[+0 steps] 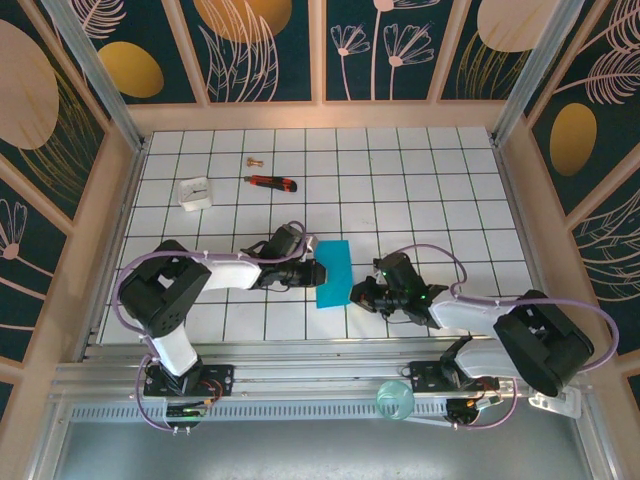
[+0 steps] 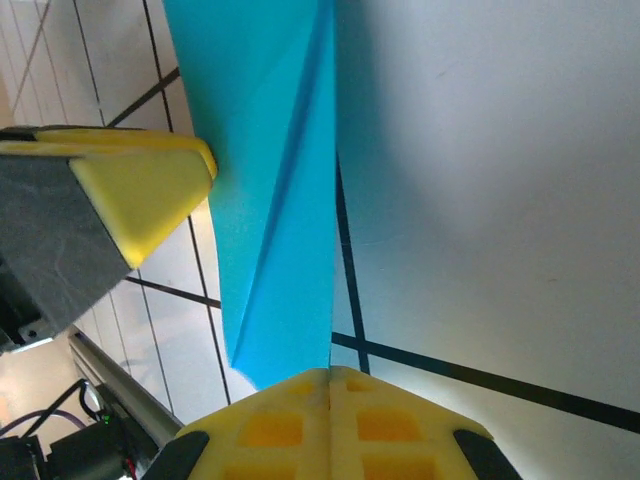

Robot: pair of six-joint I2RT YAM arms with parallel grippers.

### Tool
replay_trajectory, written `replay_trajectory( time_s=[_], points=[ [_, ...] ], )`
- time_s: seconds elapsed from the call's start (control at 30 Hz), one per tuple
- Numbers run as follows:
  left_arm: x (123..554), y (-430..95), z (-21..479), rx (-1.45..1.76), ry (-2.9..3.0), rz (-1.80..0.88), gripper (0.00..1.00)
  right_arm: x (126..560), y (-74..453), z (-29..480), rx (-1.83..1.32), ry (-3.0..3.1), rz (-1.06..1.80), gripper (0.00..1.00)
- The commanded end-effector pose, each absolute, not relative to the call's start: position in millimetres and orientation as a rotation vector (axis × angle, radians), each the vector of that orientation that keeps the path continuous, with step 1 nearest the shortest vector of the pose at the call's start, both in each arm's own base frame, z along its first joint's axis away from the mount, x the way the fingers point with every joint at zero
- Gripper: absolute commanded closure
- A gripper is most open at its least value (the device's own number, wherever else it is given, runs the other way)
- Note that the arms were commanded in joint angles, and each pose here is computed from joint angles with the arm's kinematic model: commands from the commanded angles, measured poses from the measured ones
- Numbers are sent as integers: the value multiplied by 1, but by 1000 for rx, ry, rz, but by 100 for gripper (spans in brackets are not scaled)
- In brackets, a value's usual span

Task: Fold a paper plane with a square sheet of paper (pick it up from the middle)
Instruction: Turn over the paper at the center of the table.

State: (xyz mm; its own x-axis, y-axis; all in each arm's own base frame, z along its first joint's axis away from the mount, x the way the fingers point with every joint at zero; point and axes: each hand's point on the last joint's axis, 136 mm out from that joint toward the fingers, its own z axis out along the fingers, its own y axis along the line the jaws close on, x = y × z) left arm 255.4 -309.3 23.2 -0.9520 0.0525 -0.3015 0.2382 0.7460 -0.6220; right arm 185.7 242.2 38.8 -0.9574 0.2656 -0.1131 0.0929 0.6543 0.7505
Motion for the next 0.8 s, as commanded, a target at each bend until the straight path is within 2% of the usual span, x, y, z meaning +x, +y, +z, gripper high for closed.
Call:
replay_trajectory(
  time_s=[0.0,0.13,0.27,0.53,0.77],
  points=[
    [258,-310,60,249,2530,-1088,62,195,249,65,357,2596,1257,100],
    [251,-306,108,299,2276,-1163,53,202,251,86,413,2577,1273,100],
    [227,-314,136,529,2092,-1020,47,209,258,106,428,2565,1307,100],
    [211,-327,126,756,1998,-845,39,219,269,129,426,2569,1318,100],
    [224,-320,126,760,1965,-688,38,223,264,128,394,2612,1231,100]
  ],
)
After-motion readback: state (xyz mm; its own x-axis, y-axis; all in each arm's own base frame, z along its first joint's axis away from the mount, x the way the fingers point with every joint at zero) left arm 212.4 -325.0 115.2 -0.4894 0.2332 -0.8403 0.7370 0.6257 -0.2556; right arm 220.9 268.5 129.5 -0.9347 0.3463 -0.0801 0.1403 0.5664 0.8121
